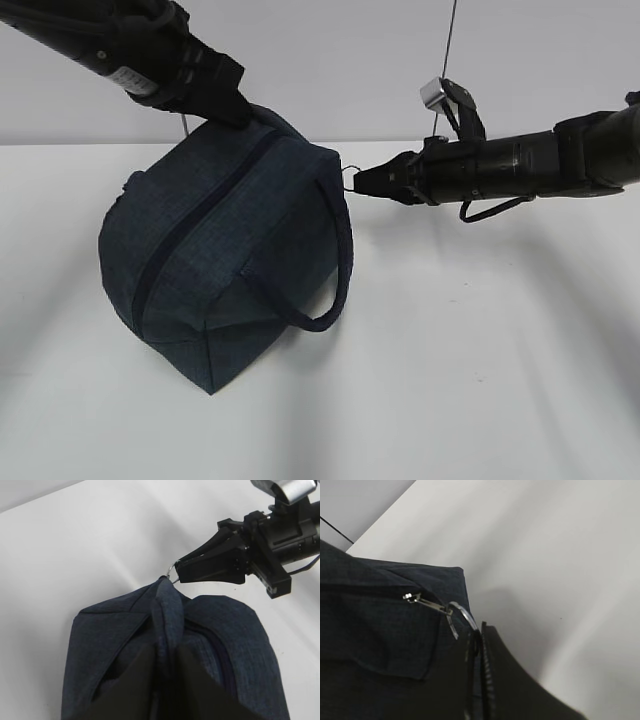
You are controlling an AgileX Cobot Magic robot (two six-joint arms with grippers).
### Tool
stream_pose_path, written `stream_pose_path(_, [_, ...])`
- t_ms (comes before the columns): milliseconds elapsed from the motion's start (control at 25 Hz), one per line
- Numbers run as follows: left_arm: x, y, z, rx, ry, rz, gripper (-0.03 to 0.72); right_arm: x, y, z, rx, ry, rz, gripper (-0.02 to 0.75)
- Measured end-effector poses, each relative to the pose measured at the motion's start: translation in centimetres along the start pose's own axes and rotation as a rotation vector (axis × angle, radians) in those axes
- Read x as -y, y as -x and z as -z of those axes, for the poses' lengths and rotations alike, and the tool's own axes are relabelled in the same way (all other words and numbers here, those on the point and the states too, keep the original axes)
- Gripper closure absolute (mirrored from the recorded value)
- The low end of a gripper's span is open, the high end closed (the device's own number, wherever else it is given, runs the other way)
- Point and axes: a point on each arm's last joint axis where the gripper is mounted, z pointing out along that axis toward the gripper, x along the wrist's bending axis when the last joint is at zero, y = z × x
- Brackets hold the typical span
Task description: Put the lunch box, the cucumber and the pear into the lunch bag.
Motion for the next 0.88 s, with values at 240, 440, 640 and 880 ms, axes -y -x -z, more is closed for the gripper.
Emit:
stream_pose_path(240, [-0.12, 0.36, 0.63, 0.011, 0.013, -0.023, 0.657, 0.25, 0.04, -0.2, -0.023, -0.001, -0.008, 0.736])
stream_pose_path(440, [-0.11, 0.33, 0.64, 0.01, 0.012, -0.025, 0.657, 0.61, 0.2, -0.39, -0.028, -0.007, -0.016, 0.736])
stream_pose_path(640, [-0.09, 0.36, 0.67, 0.012, 0.009, -0.025, 0.657, 0.63, 0.2, -0.4, -0.03, -0.007, -0.017, 0.736])
stream_pose_path(880, [-0.06, 0.39, 0.67, 0.015, 0.006, -0.025, 0.657, 0.69, 0.21, -0.42, -0.032, -0.007, -0.018, 0.736])
